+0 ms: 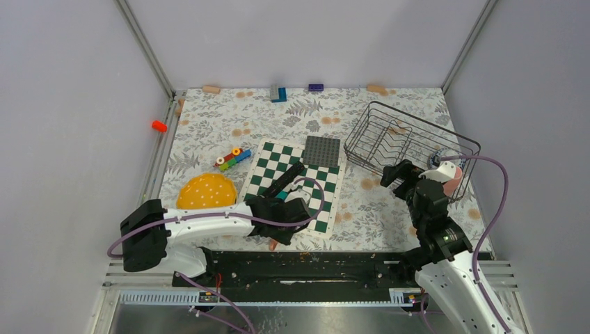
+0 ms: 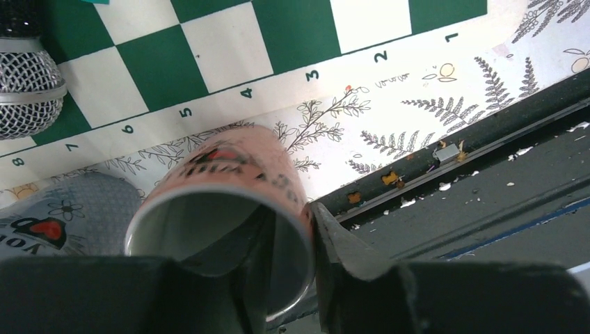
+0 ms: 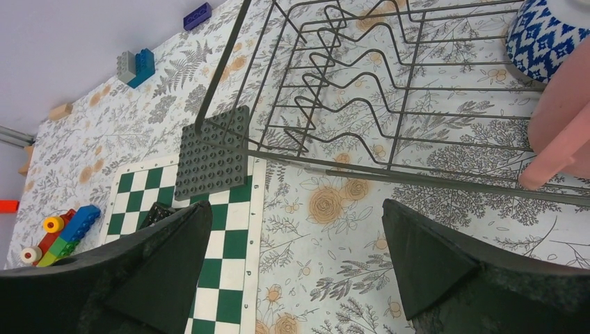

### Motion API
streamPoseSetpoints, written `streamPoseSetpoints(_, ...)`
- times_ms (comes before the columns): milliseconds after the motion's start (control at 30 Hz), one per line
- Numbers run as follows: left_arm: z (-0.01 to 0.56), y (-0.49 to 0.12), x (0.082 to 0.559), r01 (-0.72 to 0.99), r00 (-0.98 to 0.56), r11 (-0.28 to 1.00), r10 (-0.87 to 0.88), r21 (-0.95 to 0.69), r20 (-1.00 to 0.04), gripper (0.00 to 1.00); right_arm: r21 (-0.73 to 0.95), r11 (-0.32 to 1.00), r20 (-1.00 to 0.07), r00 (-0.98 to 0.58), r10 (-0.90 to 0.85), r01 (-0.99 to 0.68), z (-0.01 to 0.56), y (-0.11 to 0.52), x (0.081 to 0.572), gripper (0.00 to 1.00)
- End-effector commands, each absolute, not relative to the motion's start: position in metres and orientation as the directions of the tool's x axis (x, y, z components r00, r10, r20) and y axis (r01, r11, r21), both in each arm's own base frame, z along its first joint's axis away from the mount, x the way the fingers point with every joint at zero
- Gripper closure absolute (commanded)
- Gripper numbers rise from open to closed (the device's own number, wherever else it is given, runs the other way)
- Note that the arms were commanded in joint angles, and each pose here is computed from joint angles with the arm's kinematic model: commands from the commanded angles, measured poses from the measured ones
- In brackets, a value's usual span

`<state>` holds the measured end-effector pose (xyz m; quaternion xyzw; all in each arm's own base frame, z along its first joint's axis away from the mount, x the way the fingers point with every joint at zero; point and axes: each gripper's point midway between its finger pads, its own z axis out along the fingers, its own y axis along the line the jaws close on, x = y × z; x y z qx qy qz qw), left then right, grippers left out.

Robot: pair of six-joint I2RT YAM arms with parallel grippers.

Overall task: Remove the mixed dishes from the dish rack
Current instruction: Place the cup at the center of the board.

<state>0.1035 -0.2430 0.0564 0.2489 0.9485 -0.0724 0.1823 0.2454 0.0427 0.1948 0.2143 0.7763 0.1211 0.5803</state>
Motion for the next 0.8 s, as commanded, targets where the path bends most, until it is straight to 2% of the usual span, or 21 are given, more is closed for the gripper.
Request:
streamPoseSetpoints(0,0.073,-0.25,0.116,0.479,-0.795,0.877,0.421,-0.026,-0.436,0.71,0.449,0.867,-0.855,-0.178,0.488,0.216,0.212,0.035,0.248,0.0)
streamPoseSetpoints(267,0.085,-0.255,0.115,0.498,-0.785,0.865,0.422,-0.057,-0.453,0.51,0.43,0.874,-0.86,-0.192,0.473,0.226,0.212,0.033,0.245,0.0)
streamPoseSetpoints(600,0.123,-0.262,0.113,0.546,-0.743,0.826,0.401,-0.139,-0.536,0.34,0.418,0.886,-0.86,-0.225,0.457,0.202,0.209,0.039,0.245,0.0)
streamPoseSetpoints(733,0.137,-0.257,0.115,0.558,-0.716,0.817,0.385,-0.147,-0.582,0.04,0.412,0.888,-0.86,-0.234,0.453,0.203,0.208,0.039,0.246,0.0)
streamPoseSetpoints(767,0.141,-0.255,0.116,0.557,-0.712,0.818,0.38,-0.146,-0.591,0.02,0.409,0.889,-0.861,-0.235,0.45,0.204,0.208,0.039,0.246,0.0)
